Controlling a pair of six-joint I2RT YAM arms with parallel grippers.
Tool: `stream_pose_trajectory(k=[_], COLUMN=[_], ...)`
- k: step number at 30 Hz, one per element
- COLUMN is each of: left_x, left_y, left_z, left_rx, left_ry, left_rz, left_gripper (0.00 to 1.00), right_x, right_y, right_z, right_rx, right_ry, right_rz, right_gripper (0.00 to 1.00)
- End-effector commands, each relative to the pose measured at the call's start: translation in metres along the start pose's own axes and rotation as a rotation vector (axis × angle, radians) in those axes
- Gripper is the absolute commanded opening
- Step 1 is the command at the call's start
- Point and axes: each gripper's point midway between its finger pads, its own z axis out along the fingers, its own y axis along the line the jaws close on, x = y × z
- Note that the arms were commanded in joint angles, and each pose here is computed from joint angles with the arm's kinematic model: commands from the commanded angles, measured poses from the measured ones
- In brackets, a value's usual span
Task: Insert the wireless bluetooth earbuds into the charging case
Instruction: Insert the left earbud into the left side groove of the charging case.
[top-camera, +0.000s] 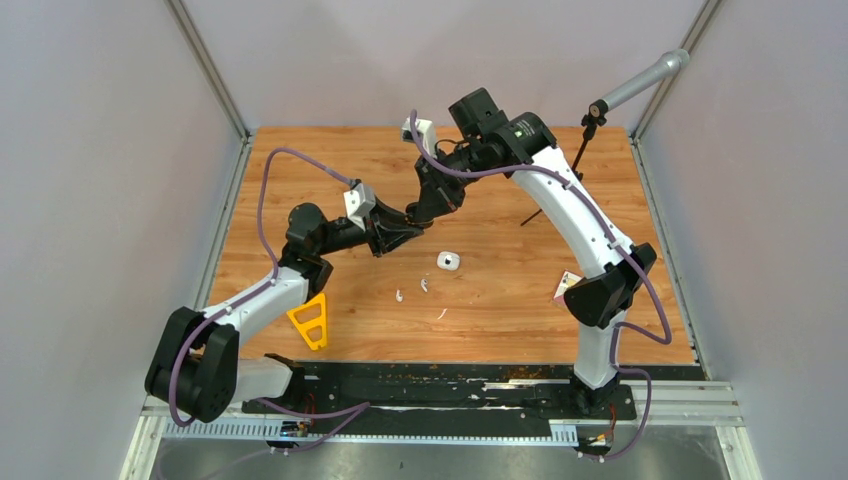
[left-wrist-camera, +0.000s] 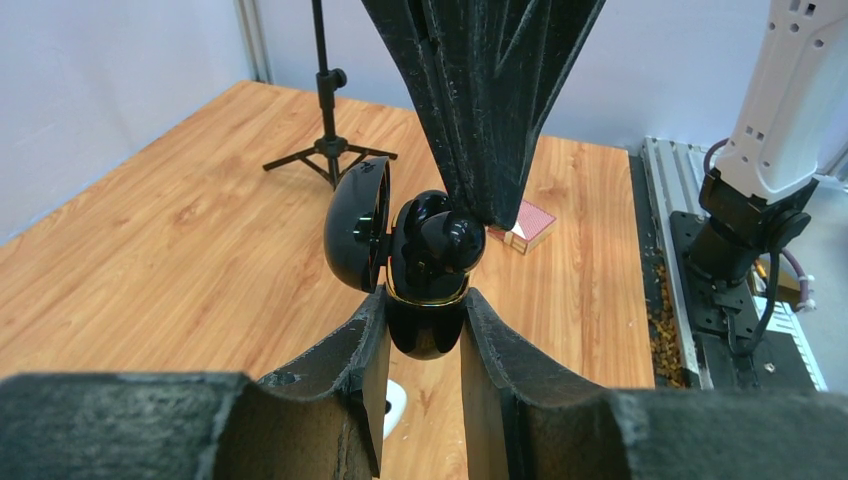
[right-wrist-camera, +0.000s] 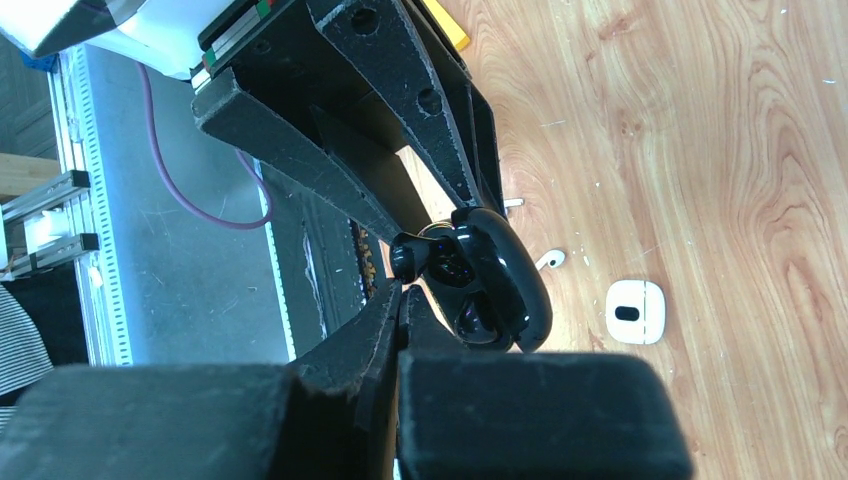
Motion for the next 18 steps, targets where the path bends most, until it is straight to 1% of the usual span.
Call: stream_pose_trajectory(k=[1,6,11,18], left_x=[-0.027,-0.025,-0.023,-0.019], left_y=[-0.008,-0.006,-0.003,0.001], left_z=[0.002,0.003,0.003,0.004], left_rx=[0.031,0.022,0.013,0.001], left_ry=[-0.058,-0.057,-0.053,-0.041], left_rz=[0.086,0.083,0.078,0.075], left_gripper=[0.0,0.0,0.0,0.0], right_x=[-0.011,-0.009,-0.005,-0.016], right_y=[-0.008,-0.004,0.014,0.025], right_z=[0.002,0.001,-0.003,0.004], right_rx=[0.035,0.014,-0.054,-0.085], right_ry=[-0.029,-0.021,-0.019,-0.042], right_rz=[-0.021,-0.036,-0.084,-0.11], right_gripper=[0.0,0.0,0.0,0.0])
